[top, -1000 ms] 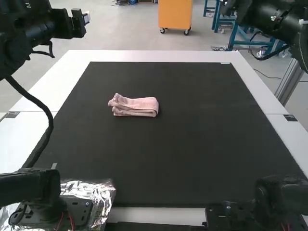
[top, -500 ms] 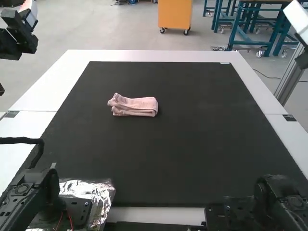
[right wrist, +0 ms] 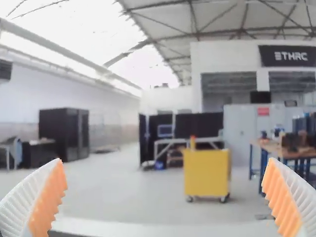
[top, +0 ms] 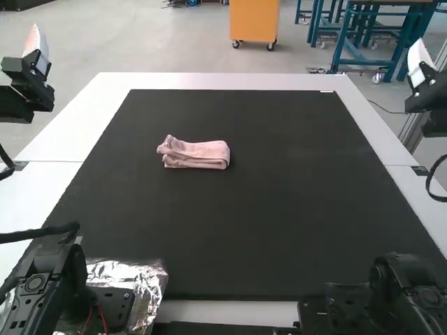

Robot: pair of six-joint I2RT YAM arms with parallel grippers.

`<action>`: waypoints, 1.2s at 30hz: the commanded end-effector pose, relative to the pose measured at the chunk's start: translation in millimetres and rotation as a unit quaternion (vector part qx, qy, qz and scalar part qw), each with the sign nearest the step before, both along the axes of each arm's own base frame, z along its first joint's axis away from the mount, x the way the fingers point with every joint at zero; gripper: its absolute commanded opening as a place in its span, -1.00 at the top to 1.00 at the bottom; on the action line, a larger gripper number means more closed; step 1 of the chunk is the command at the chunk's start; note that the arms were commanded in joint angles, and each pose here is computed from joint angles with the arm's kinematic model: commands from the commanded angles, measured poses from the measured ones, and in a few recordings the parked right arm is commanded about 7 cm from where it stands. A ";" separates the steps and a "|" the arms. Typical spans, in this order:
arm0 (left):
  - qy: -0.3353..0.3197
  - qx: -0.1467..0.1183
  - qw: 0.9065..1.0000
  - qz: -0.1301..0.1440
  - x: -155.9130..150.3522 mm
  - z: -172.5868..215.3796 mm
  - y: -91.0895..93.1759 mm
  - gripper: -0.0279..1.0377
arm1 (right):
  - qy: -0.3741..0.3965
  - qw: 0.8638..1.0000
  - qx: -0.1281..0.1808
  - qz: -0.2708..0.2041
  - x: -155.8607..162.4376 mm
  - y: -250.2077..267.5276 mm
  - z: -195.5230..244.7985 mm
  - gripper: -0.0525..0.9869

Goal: Fold the towel.

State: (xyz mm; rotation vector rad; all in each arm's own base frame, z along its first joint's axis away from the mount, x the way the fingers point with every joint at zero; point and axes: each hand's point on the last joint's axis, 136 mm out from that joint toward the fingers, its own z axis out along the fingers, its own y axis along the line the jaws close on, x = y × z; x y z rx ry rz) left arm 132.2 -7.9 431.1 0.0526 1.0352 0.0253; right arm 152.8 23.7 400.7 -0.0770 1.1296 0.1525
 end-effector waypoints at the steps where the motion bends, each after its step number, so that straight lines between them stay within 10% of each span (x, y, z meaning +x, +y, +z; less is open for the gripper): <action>1: 0.031 0.043 0.998 -0.031 30.5 -39.2 -12.1 -0.87 | 0.027 0.996 -0.056 -0.070 30.0 -12.3 -40.8 -0.85; 3: 0.040 0.060 0.995 -0.076 41.8 -59.1 -26.3 -0.87 | 0.021 0.996 -0.063 -0.060 39.7 -7.6 -53.7 -0.85; 7: 0.024 0.055 0.995 -0.076 60.7 -88.0 -22.2 -0.87 | -0.005 0.996 -0.045 -0.082 54.0 -14.7 -75.3 -0.85; 15: 0.093 -0.018 0.992 0.079 97.9 -174.8 40.7 -0.87 | 0.087 0.990 -0.033 -0.108 85.6 -25.5 -164.0 -0.85; 20: 0.236 -0.110 0.961 0.087 110.2 -248.2 54.0 -0.87 | 0.217 0.970 -0.044 -0.102 93.9 -25.1 -228.2 -0.85; 36: 0.260 -0.117 0.955 0.088 110.3 -260.6 54.0 -0.87 | 0.251 0.962 -0.051 -0.096 93.4 -23.5 -245.4 -0.85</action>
